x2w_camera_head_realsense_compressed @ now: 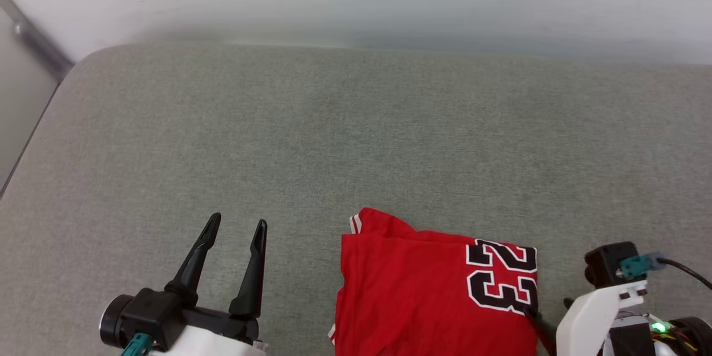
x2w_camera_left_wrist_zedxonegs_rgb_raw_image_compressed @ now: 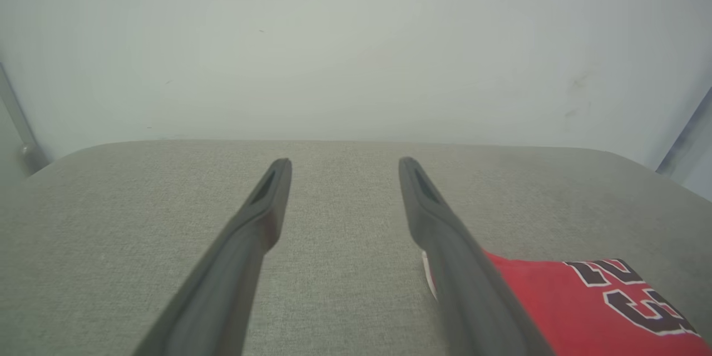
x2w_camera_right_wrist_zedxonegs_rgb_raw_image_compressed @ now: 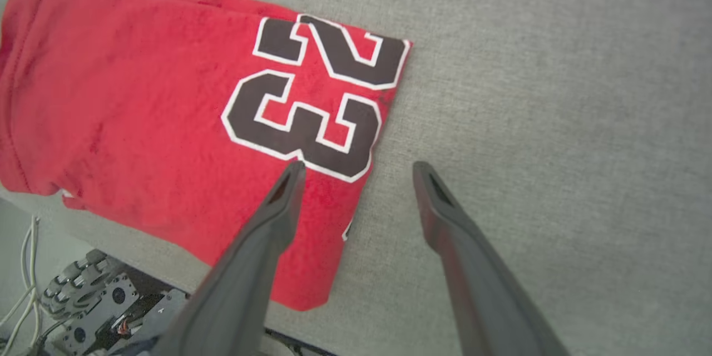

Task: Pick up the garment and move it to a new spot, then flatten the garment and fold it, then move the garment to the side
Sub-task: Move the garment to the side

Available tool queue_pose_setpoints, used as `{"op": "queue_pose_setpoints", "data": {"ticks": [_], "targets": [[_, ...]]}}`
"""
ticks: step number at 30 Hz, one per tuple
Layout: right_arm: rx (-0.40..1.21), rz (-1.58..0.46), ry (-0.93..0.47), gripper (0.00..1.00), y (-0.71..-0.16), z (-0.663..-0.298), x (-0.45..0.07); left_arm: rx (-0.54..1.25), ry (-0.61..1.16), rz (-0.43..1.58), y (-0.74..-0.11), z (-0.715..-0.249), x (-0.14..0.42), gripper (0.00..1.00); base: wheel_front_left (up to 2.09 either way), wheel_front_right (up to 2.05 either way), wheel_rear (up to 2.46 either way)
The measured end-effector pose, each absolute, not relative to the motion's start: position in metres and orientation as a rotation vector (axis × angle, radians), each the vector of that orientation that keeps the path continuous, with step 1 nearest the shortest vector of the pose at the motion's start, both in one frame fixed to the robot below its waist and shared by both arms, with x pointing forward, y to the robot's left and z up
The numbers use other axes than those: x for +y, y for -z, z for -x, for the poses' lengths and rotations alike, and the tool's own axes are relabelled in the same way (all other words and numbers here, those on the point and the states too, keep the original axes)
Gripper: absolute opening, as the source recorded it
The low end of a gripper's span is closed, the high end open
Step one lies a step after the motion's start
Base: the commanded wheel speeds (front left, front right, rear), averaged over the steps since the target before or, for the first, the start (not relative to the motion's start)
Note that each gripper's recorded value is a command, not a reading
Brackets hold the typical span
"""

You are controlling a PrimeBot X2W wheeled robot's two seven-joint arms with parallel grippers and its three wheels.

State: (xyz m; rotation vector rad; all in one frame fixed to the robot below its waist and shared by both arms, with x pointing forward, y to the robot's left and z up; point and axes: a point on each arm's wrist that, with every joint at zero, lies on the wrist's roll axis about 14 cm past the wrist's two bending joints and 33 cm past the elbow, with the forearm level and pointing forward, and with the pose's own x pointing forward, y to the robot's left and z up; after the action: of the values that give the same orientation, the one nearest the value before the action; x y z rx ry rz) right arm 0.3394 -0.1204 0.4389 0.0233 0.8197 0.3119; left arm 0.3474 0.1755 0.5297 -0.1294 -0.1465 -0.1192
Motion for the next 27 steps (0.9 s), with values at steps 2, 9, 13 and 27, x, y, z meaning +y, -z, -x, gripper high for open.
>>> {"op": "queue_pose_setpoints", "data": {"ticks": [2,9,13,27], "targets": [[0.874,-0.019,-0.326,1.00,-0.430,-0.337,-0.116,-0.142,0.111,0.128,-0.528,-0.348,0.178,1.00,0.00,0.00,0.00],[1.021,-0.011,-0.344,1.00,-0.393,-0.334,-0.107,-0.124,0.056,0.144,-0.522,-0.351,0.190,1.00,0.00,0.00,0.00],[1.071,-0.014,-0.374,1.00,-0.377,-0.335,-0.097,-0.120,0.038,0.141,-0.521,-0.352,0.196,1.00,0.00,0.00,0.00],[1.128,0.094,-0.450,0.00,-0.350,-0.329,-0.075,-0.106,0.065,0.126,-0.517,-0.354,0.188,1.00,0.00,0.00,0.00]]}}
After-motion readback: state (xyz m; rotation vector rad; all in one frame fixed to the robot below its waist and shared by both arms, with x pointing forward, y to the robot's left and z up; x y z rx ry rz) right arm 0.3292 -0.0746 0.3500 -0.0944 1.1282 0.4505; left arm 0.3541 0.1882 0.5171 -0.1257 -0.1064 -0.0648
